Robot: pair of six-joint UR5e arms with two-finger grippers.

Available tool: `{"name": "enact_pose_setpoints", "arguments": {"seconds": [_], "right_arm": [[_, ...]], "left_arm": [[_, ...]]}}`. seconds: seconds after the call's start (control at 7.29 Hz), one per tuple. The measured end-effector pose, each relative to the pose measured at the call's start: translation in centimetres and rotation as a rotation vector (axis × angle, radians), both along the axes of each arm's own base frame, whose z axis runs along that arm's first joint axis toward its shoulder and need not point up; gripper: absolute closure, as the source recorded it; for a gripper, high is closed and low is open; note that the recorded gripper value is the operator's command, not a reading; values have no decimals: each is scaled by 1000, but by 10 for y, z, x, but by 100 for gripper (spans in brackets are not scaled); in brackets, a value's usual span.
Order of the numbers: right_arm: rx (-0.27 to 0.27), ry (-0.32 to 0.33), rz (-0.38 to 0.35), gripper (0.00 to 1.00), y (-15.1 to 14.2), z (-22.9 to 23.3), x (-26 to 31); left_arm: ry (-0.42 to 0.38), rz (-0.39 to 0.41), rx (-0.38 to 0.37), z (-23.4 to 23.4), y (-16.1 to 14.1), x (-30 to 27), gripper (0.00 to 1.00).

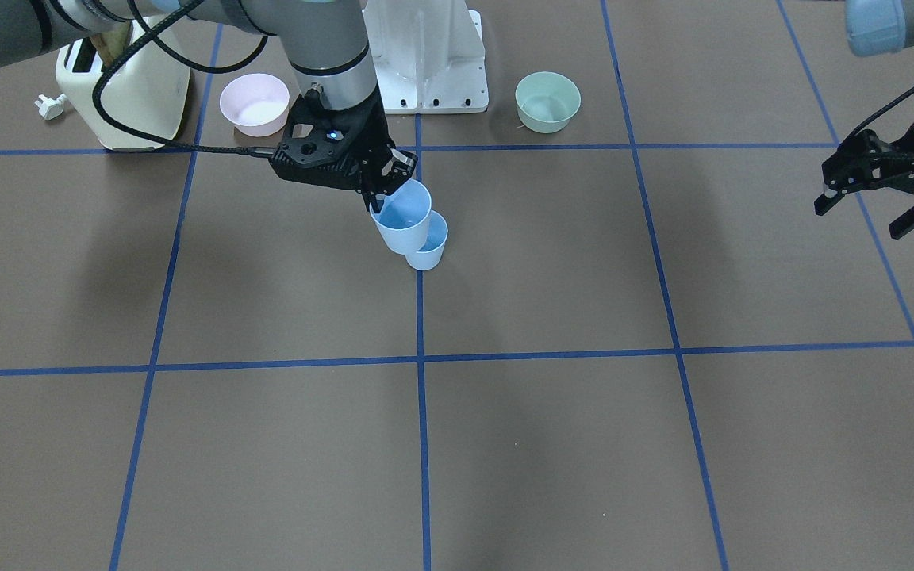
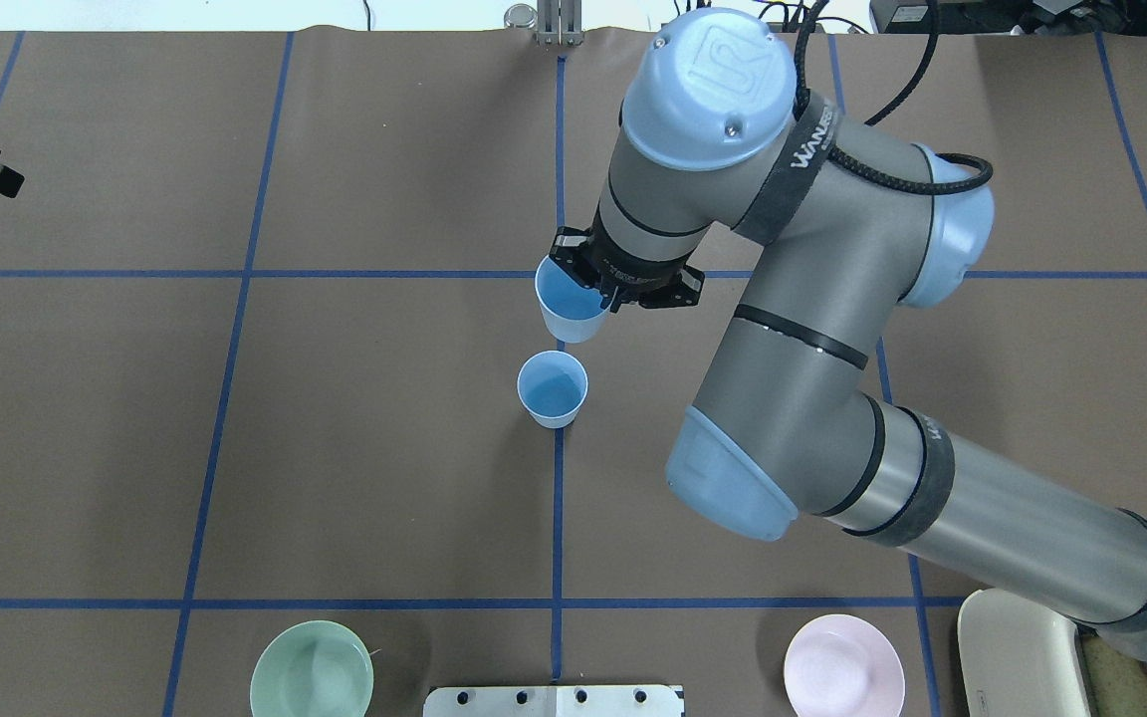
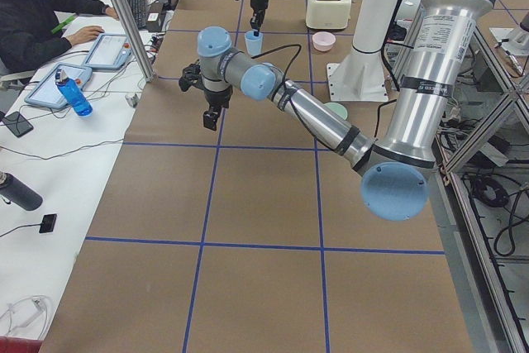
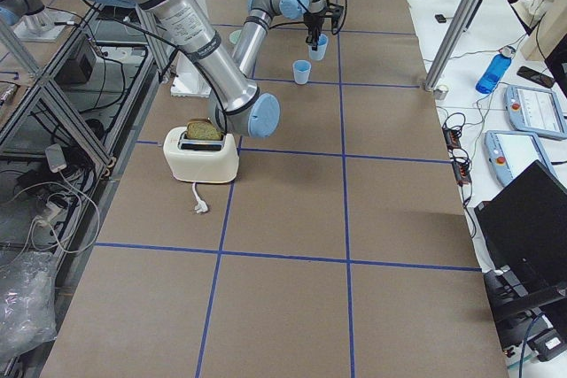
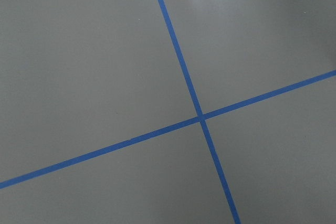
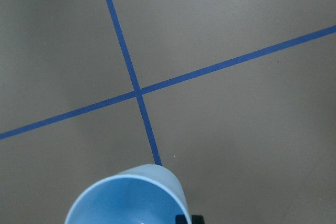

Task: Stack blue cups with both arms
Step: 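Lower the held cup into the placed cup with the right gripper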

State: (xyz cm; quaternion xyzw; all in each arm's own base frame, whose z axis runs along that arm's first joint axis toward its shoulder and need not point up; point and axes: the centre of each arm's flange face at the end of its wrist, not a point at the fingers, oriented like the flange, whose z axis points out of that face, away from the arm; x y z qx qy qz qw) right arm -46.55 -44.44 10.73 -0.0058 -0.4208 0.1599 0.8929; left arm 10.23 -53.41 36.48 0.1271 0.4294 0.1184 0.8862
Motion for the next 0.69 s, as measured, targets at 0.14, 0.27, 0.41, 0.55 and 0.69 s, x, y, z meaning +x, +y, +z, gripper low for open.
{"name": "enact_pose_setpoints", "arguments": {"seconds": [0.14,0.27,0.41,0.55,0.69], "right_arm": [[1,8,1,100,9,0,-11],[1,14,5,100,18,1,-21],[6,23,5,100,27,3,-30],[12,33,2,100,33,6,-38],[15,39,-2,100,36,9,-44]], "left_arm": [[-1,0,0,1,0,-1,2],[-2,1,-1,2,-1,-1,2],[-2,0,-2,2,-1,-1,2],[-2,0,-1,2,-1,-1,2],[-2,1,-1,2,-1,-1,2]]}}
